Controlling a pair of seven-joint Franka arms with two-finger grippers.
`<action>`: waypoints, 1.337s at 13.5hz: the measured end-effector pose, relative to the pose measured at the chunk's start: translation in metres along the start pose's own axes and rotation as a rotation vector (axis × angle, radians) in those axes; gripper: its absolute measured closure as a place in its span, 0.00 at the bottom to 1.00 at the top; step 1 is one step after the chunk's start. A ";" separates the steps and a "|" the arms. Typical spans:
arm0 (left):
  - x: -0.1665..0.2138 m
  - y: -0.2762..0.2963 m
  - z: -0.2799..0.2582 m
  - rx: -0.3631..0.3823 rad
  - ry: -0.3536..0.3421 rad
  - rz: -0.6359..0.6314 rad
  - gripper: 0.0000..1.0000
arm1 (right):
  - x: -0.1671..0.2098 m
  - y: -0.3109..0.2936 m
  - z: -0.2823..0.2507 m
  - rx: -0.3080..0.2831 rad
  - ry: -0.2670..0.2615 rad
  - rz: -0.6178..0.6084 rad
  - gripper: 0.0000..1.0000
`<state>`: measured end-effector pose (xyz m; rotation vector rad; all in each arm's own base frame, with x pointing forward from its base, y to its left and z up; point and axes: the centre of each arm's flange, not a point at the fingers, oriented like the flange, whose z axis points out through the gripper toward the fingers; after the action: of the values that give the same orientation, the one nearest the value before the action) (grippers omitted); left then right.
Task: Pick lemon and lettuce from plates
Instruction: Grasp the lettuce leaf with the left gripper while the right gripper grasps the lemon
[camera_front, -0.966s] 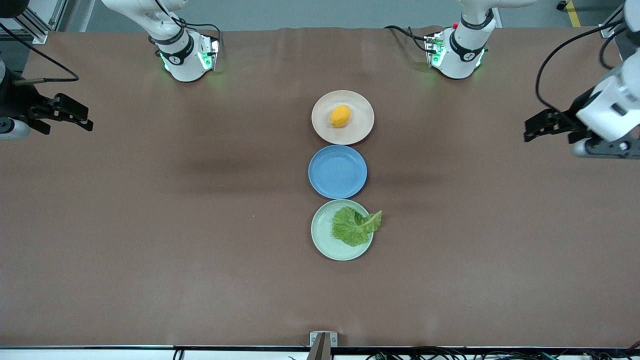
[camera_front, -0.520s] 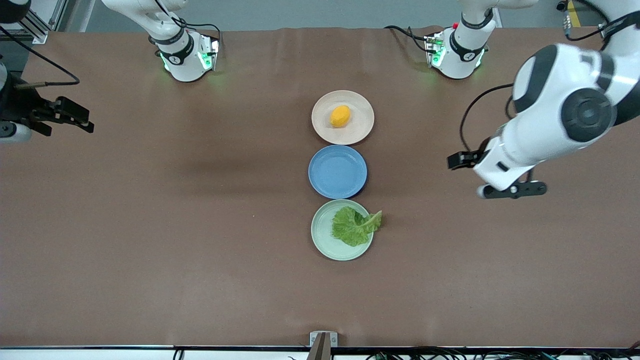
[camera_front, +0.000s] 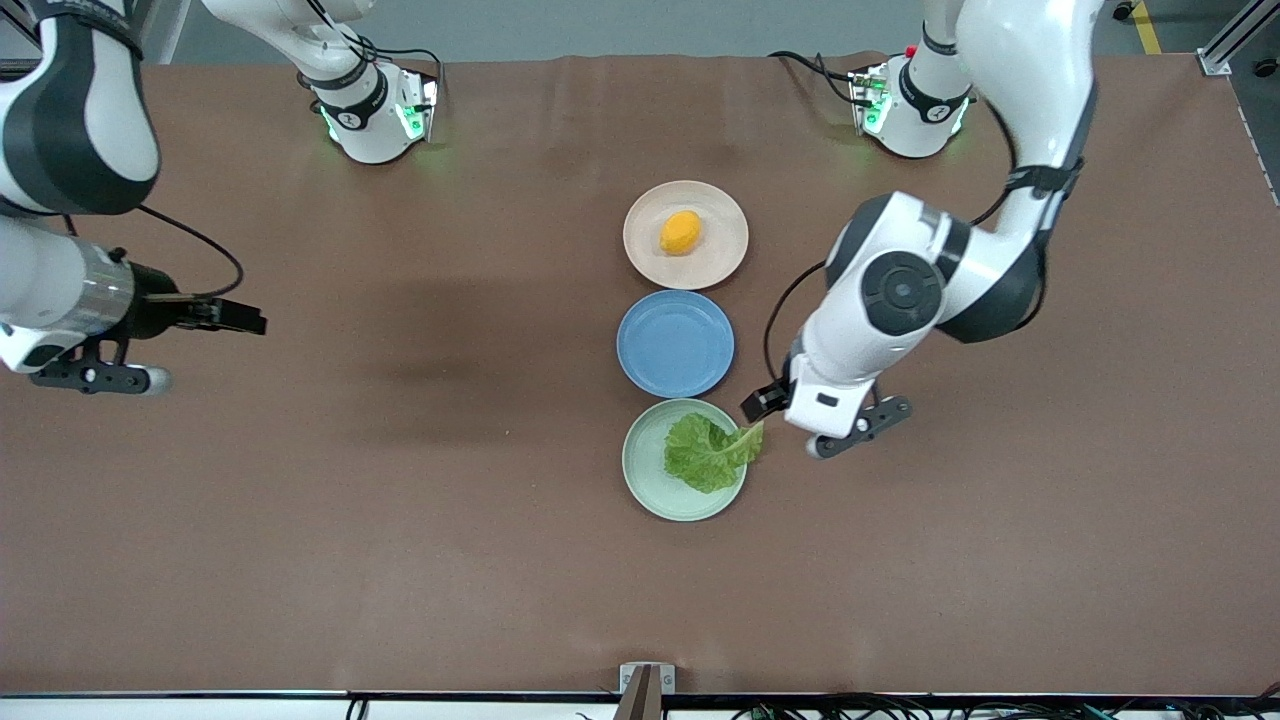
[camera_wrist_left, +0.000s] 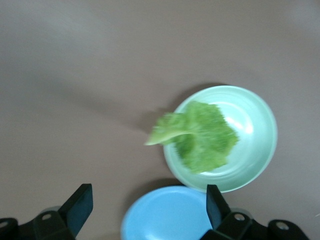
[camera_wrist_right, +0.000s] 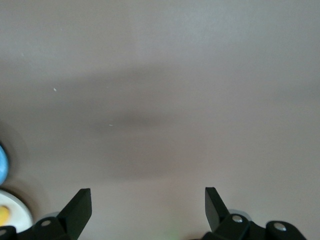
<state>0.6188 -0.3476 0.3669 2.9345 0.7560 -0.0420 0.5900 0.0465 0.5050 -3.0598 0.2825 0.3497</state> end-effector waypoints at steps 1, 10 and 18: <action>-0.006 0.012 0.017 -0.025 0.009 -0.037 0.00 | -0.010 -0.031 0.001 -0.008 0.002 0.059 0.00; -0.015 0.049 0.102 -0.132 0.012 -0.422 0.00 | -0.193 -0.310 0.114 0.030 0.132 0.349 0.00; -0.025 0.046 0.160 -0.085 0.028 -0.404 0.00 | -0.314 -0.410 0.262 0.086 0.186 0.423 0.00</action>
<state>0.6196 -0.4177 0.2138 2.6605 1.3064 -0.0023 0.3082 0.5222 0.3326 -2.9280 0.9325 0.0611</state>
